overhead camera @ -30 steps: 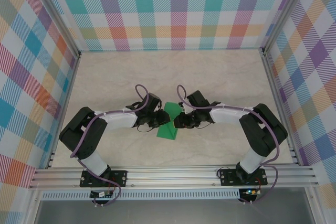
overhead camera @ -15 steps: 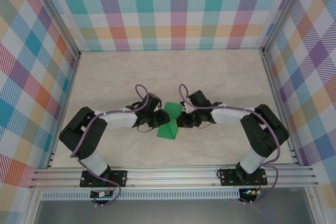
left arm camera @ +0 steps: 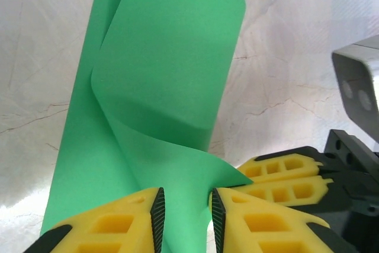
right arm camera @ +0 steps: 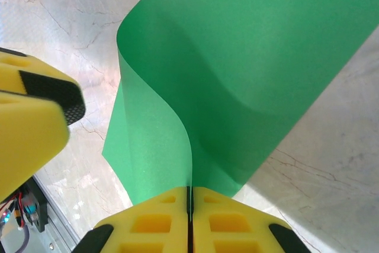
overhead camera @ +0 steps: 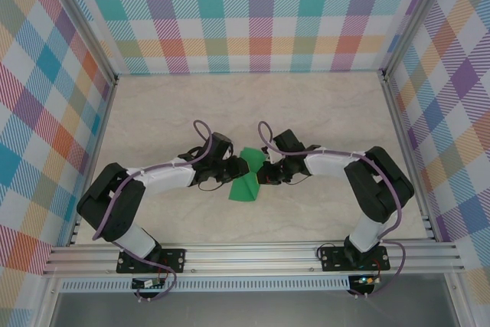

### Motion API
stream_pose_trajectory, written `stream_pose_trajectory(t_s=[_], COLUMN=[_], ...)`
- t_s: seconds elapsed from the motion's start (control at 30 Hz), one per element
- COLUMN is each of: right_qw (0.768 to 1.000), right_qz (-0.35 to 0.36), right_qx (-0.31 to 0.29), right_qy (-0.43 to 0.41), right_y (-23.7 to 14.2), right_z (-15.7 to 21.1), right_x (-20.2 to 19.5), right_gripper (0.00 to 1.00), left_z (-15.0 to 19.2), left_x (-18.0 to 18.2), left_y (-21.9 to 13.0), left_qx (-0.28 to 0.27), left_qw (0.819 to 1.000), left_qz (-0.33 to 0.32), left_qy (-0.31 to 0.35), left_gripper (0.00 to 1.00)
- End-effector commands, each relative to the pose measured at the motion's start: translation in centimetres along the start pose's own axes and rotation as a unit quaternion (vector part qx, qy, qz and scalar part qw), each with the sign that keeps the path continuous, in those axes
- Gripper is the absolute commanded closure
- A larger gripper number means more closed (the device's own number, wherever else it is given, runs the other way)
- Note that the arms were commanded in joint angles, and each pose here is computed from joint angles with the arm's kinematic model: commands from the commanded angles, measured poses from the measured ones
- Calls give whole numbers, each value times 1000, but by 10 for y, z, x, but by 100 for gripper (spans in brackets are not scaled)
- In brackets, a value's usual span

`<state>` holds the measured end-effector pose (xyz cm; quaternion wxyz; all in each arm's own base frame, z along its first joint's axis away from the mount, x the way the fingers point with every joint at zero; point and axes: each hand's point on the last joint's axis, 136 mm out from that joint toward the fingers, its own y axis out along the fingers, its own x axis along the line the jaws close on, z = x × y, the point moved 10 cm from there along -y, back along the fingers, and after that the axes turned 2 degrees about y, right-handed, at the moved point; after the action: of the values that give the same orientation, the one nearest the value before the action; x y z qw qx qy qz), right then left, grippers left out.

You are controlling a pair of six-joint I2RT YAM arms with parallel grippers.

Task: Fold a paper plane with a square sheet of paper (pick it up from the middle)
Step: Fold the triangle a second time at the center of the table.

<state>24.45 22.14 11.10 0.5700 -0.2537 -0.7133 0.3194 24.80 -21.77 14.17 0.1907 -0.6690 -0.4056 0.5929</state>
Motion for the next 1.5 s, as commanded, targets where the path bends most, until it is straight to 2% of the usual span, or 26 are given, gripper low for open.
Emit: stream_pose_trajectory(t_s=[0.0,1.23,1.47], right_qw=[1000,999,999], right_qz=[-5,14,21], right_qx=[15,39,45], right_qy=[-12,6,11], right_y=[2,12,16], right_z=[-4,-6,-6], right_x=[1,-6,-10], right_gripper=[92,89,89], left_z=[4,6,4], left_x=[-1,0,-1], left_y=[-4,7,7], left_qx=[1,22,19], left_qw=[1000,1000,1000], left_qz=[-5,-8,-11], left_qy=[4,5,1], left_gripper=[70,72,75])
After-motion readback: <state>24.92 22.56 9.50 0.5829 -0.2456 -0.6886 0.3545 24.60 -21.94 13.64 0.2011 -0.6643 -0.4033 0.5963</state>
